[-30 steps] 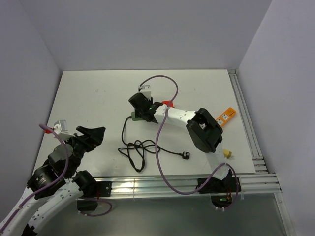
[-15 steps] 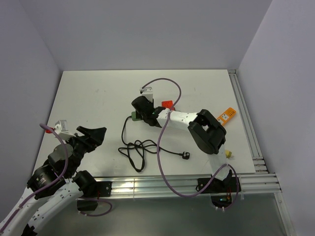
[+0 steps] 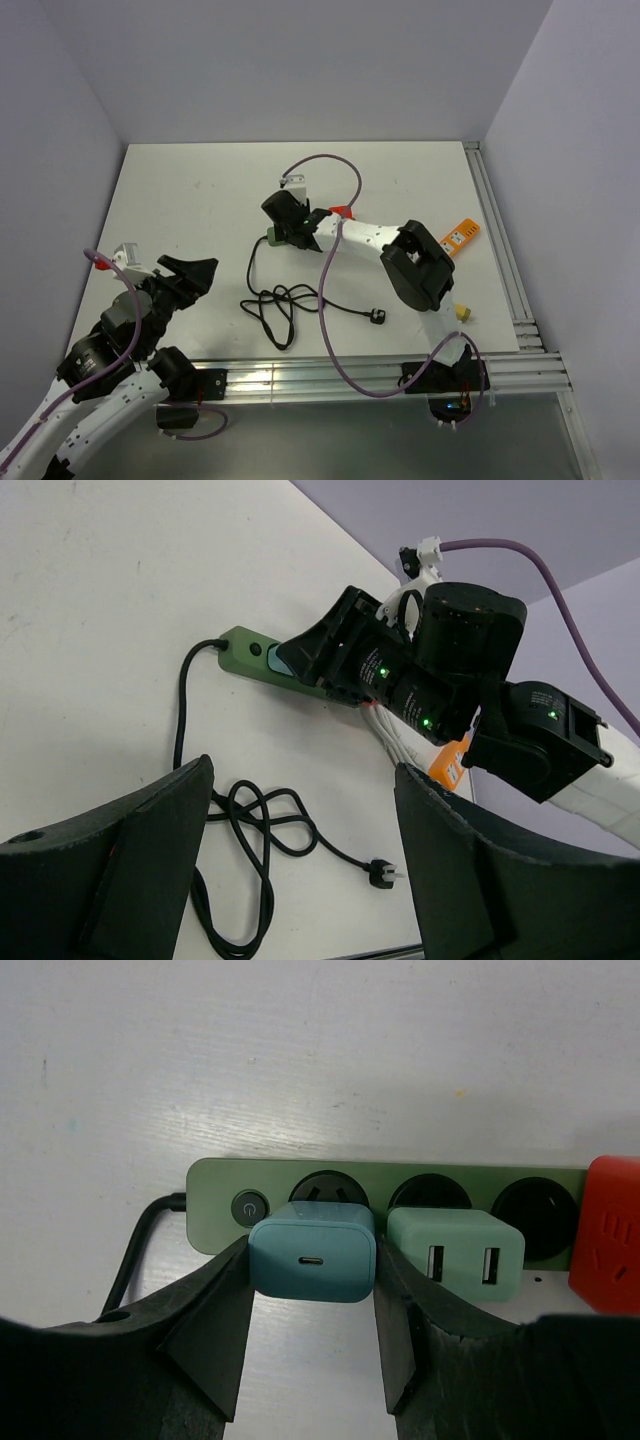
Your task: Insert the plug
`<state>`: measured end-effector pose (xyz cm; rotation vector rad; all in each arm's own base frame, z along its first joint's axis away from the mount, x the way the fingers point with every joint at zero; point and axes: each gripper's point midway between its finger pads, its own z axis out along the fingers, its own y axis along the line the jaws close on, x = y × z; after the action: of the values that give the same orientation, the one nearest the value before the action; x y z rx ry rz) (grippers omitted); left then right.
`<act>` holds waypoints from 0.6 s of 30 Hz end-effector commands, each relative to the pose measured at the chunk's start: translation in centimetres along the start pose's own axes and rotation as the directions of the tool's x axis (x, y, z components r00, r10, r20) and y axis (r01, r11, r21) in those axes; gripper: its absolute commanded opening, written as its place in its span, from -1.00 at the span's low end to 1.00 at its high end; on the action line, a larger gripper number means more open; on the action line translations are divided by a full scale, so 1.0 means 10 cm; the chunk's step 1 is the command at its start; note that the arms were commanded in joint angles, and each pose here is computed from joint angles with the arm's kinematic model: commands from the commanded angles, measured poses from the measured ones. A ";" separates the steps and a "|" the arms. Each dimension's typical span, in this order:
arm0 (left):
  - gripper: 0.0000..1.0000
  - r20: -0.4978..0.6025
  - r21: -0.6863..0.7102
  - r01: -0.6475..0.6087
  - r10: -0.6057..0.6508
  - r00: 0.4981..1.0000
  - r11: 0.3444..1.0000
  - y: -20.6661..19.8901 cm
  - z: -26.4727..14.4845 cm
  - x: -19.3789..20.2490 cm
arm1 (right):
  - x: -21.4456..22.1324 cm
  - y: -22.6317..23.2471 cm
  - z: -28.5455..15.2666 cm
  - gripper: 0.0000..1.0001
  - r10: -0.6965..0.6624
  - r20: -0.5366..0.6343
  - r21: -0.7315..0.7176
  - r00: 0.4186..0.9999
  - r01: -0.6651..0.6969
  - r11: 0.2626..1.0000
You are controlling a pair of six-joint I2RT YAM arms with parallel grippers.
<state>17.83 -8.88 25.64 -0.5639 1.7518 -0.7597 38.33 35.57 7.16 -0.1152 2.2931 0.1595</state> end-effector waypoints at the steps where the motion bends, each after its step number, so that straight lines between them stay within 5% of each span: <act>1: 0.57 0.014 0.021 0.028 -0.028 1.000 0.999 -0.09 -0.04 -0.09 | 0.18 -0.30 -0.07 -0.27 -0.089 -0.111 0.104 0.990 0.100 0.989; 9: 0.58 0.012 0.018 0.021 -0.021 1.000 1.000 -0.11 -0.02 -0.09 | -0.65 -0.08 -0.43 -0.07 -0.071 0.019 0.067 0.997 0.070 0.995; 13: 0.58 0.010 0.021 0.025 -0.025 1.000 0.999 -0.11 -0.02 -0.08 | -0.66 -0.08 -0.41 0.03 -0.085 -0.014 0.088 0.996 0.086 0.992; 18: 0.57 0.005 0.027 0.029 -0.030 1.000 0.999 -0.10 -0.03 -0.06 | -0.51 -0.10 -0.36 -0.41 -0.058 -0.028 0.064 0.998 0.060 0.996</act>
<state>17.91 -8.98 25.51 -0.5643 1.7586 -0.7553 39.60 35.55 14.46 -0.1533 2.2822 0.0939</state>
